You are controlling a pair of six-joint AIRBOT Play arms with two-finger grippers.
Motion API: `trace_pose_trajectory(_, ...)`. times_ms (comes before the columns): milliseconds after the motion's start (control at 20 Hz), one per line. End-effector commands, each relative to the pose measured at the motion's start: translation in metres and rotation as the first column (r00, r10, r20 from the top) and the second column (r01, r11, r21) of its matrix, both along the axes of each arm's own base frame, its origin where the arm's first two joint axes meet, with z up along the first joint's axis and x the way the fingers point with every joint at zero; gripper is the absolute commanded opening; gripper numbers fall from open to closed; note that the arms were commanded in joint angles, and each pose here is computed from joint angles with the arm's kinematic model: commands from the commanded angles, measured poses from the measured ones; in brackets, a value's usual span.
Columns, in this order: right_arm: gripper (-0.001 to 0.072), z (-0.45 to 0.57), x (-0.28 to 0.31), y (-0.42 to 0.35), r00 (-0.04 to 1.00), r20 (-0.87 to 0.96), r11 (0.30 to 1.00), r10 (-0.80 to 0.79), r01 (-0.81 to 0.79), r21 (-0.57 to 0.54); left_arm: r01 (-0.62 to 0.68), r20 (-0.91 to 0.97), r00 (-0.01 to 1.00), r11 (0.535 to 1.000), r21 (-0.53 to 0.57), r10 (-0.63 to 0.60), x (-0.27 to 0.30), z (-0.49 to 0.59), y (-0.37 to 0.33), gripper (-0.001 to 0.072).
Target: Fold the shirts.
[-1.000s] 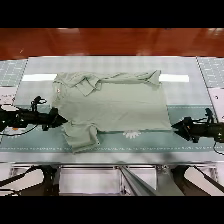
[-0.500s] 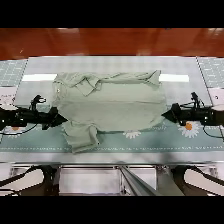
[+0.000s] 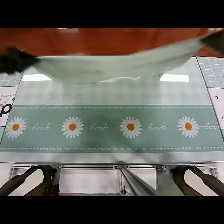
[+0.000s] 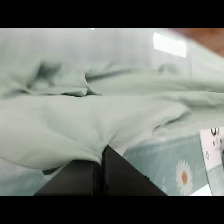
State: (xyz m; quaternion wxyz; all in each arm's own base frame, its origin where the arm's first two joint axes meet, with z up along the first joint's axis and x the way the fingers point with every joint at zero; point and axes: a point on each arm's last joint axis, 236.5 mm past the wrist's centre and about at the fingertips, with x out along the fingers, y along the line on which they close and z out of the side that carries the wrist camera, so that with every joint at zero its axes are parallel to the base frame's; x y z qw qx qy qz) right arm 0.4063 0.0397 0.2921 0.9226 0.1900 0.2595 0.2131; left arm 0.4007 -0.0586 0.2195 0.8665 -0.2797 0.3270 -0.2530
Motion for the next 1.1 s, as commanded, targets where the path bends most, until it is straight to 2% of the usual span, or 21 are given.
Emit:
trace_pose_trajectory(0, 0.0032, 0.137, -0.051, 0.003, 0.944, 0.33, 0.983, -0.033, 0.091, -0.161, -0.043, 0.411, 0.912, 0.993, 0.113, -0.007, -0.034, 0.164, -0.013, 0.0016)
trace_pose_trajectory(250, 0.0032, 0.203, -0.138, 0.016, 0.854, 0.518, 0.945, -0.05, 0.209, -0.253, -0.228, 0.628, 0.776, 0.953, 0.201, 0.053, -0.12, 0.256, -0.019, 0.0015)
trace_pose_trajectory(350, 0.0032, 0.211, -0.172, 0.016, 0.83, 0.553, 0.922, -0.077, 0.271, -0.278, -0.342, 0.698, 0.712, 0.906, 0.248, 0.077, -0.157, 0.272, -0.013, 0.0016)
trace_pose_trajectory(550, 0.0032, 0.218, -0.234, 0.001, 0.778, 0.597, 0.858, -0.194, 0.43, -0.282, -0.529, 0.79, 0.594, 0.814, 0.24, 0.153, -0.237, 0.294, -0.005, 0.0016)
trace_pose_trajectory(650, 0.0032, 0.21, -0.256, -0.009, 0.77, 0.583, 0.825, -0.259, 0.491, -0.281, -0.607, 0.807, 0.552, 0.765, 0.216, 0.21, -0.262, 0.296, 0.007, 0.0016)
trace_pose_trajectory(750, 0.0032, 0.204, -0.264, -0.011, 0.773, 0.572, 0.816, -0.276, 0.502, -0.285, -0.656, 0.797, 0.551, 0.718, 0.232, 0.246, -0.266, 0.289, 0.022, 0.0016)
trace_pose_trajectory(850, 0.0032, 0.188, -0.253, -0.013, 0.801, 0.526, 0.83, -0.287, 0.482, -0.282, -0.657, 0.725, 0.604, 0.722, 0.217, 0.332, -0.25, 0.267, 0.036, 0.0016)
trace_pose_trajectory(900, 0.0032, 0.173, -0.241, -0.016, 0.826, 0.482, 0.837, -0.293, 0.465, -0.289, -0.637, 0.672, 0.655, 0.731, 0.245, 0.346, -0.235, 0.248, 0.04, 0.0016)
trace_pose_trajectory(1050, 0.0032, 0.106, -0.196, -0.011, 0.919, 0.292, 0.898, -0.266, 0.346, -0.272, -0.529, 0.476, 0.803, 0.798, 0.289, 0.359, -0.183, 0.182, 0.042, 0.0016)
